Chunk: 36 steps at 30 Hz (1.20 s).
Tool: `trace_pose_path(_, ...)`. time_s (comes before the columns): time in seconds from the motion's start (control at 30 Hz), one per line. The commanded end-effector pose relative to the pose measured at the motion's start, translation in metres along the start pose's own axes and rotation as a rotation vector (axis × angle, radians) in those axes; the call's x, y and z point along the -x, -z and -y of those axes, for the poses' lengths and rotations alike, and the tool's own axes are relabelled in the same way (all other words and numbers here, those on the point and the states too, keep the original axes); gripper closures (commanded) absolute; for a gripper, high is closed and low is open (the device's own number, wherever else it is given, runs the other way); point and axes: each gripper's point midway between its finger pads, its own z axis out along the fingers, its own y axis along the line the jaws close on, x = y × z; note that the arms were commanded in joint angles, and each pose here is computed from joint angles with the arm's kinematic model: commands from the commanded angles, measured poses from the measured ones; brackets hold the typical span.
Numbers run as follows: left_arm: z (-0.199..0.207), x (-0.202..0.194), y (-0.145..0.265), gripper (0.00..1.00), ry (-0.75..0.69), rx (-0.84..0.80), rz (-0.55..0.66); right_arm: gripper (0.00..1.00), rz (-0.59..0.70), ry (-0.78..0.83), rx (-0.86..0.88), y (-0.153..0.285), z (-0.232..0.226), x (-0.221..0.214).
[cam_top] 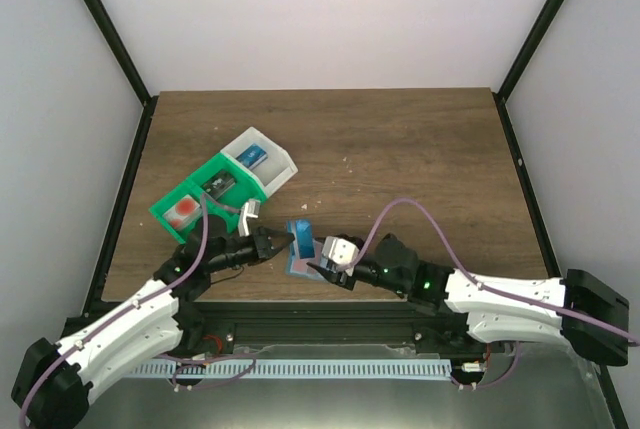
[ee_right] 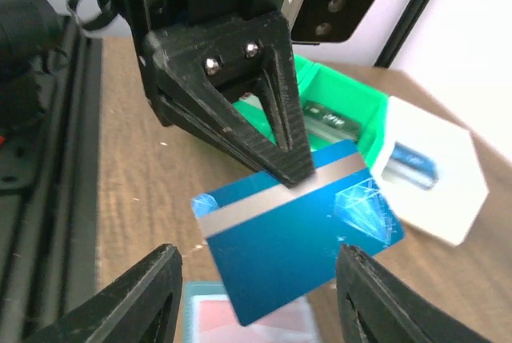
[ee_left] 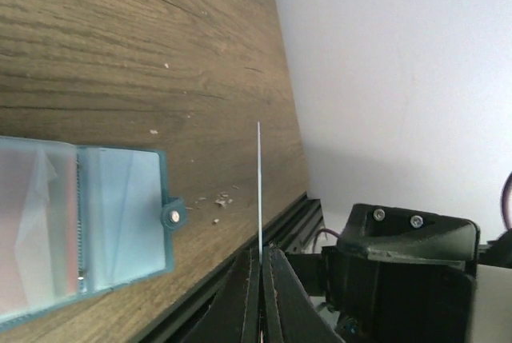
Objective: Take the credit cards out of the card holder
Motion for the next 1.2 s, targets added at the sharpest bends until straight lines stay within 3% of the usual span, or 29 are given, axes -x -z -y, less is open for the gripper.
trace_pose_path(0.0,0.018,-0.001,0.005,1.00,0.059,-0.056,-0.021,0.45,0.085,0.305,-0.094,0.005,0.008,0.015)
trace_pose_path(0.4,0.021,-0.007,0.005,1.00,0.158,-0.110,-0.044,0.45,0.081,0.497,-0.165,0.005,0.010,0.007)
trace_pose_path(0.67,0.022,-0.013,0.003,1.00,0.212,-0.147,-0.080,0.56,0.088,0.508,-0.154,0.003,0.005,0.006)
trace_pose_path(0.87,0.020,-0.014,0.003,1.00,0.237,-0.156,-0.080,0.55,0.045,0.536,-0.137,0.001,-0.001,-0.007)
trace_pose_path(1.07,0.021,-0.016,0.003,1.00,0.251,-0.166,-0.086,0.80,0.053,0.541,-0.187,0.006,0.006,-0.005)
trace_pose_path(1.17,0.022,-0.017,0.003,1.00,0.259,-0.177,-0.095,0.98,0.061,0.534,-0.192,0.009,0.006,-0.003)
